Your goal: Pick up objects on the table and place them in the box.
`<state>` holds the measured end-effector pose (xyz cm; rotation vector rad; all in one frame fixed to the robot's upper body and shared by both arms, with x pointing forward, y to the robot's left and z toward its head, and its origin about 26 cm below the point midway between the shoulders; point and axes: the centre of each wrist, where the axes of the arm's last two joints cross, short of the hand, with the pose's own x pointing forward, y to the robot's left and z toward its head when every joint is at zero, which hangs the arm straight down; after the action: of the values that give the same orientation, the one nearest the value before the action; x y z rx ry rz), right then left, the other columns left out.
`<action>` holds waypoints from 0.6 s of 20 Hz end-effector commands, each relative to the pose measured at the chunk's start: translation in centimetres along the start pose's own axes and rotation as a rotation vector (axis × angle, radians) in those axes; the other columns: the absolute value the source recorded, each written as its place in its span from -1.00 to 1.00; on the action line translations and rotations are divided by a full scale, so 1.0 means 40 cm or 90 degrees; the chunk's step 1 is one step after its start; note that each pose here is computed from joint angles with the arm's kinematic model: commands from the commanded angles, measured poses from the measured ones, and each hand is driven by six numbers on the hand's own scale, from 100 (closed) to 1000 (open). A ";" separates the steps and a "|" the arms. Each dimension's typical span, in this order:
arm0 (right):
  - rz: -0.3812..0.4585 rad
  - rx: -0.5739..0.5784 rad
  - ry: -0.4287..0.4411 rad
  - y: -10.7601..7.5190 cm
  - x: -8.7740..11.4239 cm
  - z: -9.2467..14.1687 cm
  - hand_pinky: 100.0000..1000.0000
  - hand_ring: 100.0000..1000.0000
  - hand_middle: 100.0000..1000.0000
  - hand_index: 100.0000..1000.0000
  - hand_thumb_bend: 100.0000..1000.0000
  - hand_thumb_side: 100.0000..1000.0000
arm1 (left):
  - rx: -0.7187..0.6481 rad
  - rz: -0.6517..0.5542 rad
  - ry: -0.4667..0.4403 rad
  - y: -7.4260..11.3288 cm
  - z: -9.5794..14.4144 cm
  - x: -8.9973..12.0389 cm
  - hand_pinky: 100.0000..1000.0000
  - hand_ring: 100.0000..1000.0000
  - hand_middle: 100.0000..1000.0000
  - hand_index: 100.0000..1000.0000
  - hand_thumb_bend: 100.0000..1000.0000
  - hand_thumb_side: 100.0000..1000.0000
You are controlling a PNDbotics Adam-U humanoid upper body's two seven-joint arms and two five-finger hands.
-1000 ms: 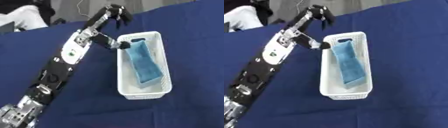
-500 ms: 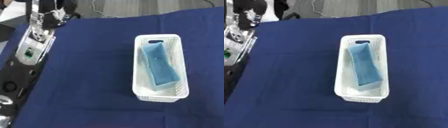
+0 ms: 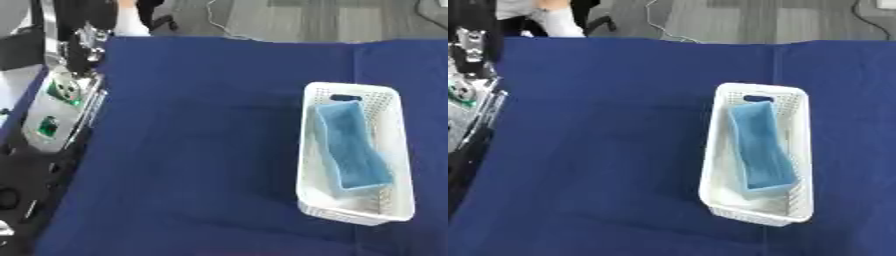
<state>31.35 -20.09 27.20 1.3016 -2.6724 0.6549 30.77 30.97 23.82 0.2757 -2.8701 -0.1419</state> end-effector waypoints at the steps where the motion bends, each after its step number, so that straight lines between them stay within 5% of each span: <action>1: 0.014 -0.010 -0.005 -0.006 0.013 -0.005 -0.44 -0.05 -0.07 0.25 -1.00 0.17 | 0.027 -0.001 -0.019 -0.006 -0.002 0.027 -0.39 0.11 0.12 0.32 -0.09 0.14; 3: 0.021 -0.018 -0.004 -0.006 0.013 -0.003 -0.29 0.11 0.11 0.31 -1.00 0.16 | 0.060 0.008 0.001 -0.017 0.021 0.024 -0.23 0.23 0.24 0.40 -0.17 0.25; 6: 0.032 -0.010 -0.015 -0.005 0.011 -0.004 0.25 0.53 0.55 0.54 -1.00 0.16 | 0.068 0.006 0.009 -0.025 0.040 0.021 0.16 0.54 0.51 0.60 -0.37 0.49; 7: 0.032 0.004 -0.020 -0.003 0.009 -0.005 0.25 0.53 0.56 0.54 -1.00 0.23 | 0.064 0.000 0.007 -0.025 0.041 0.021 0.16 0.54 0.52 0.61 -0.39 0.51; 8: 0.026 0.040 -0.028 0.003 0.003 -0.010 0.67 0.82 0.85 0.79 -1.00 0.36 | 0.058 -0.009 0.003 -0.024 0.040 0.021 0.37 0.70 0.69 0.74 -0.70 0.72; 10: 0.010 0.105 -0.039 0.010 -0.003 -0.010 0.81 0.93 0.94 0.87 -1.00 0.38 | 0.047 -0.024 -0.006 -0.026 0.036 0.021 0.48 0.79 0.76 0.80 -1.00 0.87; 12: 0.000 0.136 -0.045 0.009 -0.003 -0.007 0.82 0.95 0.95 0.87 -1.00 0.40 | 0.039 -0.029 -0.010 -0.031 0.035 0.021 0.48 0.80 0.76 0.80 -1.00 0.92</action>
<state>31.29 -19.66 26.90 1.3751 -2.6973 0.8445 30.08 29.81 21.72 0.3375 -2.8549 -0.0332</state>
